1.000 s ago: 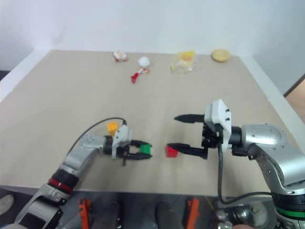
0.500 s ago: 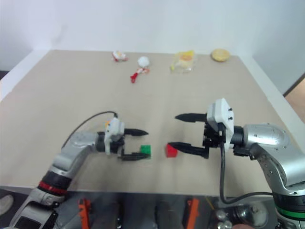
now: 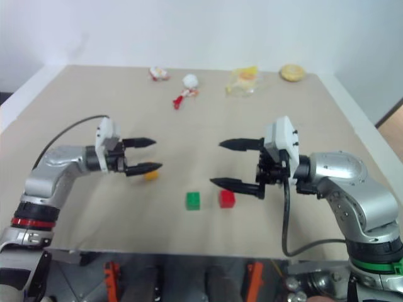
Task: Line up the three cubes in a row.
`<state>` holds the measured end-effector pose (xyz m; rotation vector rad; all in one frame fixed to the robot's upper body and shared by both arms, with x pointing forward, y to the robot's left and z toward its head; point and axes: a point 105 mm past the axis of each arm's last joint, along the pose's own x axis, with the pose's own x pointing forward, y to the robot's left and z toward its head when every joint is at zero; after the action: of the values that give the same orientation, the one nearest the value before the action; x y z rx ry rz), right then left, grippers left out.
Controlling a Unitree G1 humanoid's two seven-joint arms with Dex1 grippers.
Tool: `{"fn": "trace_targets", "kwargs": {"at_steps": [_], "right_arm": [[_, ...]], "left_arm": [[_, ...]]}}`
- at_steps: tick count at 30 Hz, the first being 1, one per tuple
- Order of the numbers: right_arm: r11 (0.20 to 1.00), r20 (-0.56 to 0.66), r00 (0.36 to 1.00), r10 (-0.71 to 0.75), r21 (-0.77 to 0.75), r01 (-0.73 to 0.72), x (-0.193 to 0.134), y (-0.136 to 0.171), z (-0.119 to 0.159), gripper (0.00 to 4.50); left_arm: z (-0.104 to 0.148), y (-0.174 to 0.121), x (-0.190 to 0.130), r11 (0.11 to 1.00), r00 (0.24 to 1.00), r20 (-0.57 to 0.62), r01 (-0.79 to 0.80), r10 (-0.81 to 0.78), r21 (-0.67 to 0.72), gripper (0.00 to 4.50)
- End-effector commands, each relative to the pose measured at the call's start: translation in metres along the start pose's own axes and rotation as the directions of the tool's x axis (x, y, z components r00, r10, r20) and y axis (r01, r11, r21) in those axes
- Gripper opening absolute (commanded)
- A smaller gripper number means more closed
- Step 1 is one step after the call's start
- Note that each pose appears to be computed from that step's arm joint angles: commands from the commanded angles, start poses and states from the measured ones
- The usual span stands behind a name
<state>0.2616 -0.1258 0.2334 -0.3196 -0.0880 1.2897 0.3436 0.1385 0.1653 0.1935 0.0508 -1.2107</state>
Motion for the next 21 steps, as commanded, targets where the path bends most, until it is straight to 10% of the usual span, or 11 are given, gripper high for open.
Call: {"fn": "trace_targets", "kwargs": {"at_steps": [1, 15, 21], "right_arm": [[0.999, 0.013, 1.0, -0.01, -0.039, 0.01, -0.002, -0.001, 0.01, 4.5], [0.999, 0.001, 0.999, -0.04, -0.035, 0.04, -0.007, 0.0, 0.01, 4.5], [0.998, -0.001, 0.999, -0.049, -0.033, 0.049, -0.008, 0.0, 0.009, 4.5]], "left_arm": [[-0.001, 0.004, -0.003, 0.998, 0.999, -0.033, 0.024, -0.022, 0.05, 4.43], [-0.038, 0.014, 0.005, 0.998, 0.992, -0.126, 0.024, -0.017, 0.059, 4.43], [-0.042, 0.017, 0.005, 0.997, 0.992, -0.129, 0.02, -0.01, 0.072, 2.61]]}}
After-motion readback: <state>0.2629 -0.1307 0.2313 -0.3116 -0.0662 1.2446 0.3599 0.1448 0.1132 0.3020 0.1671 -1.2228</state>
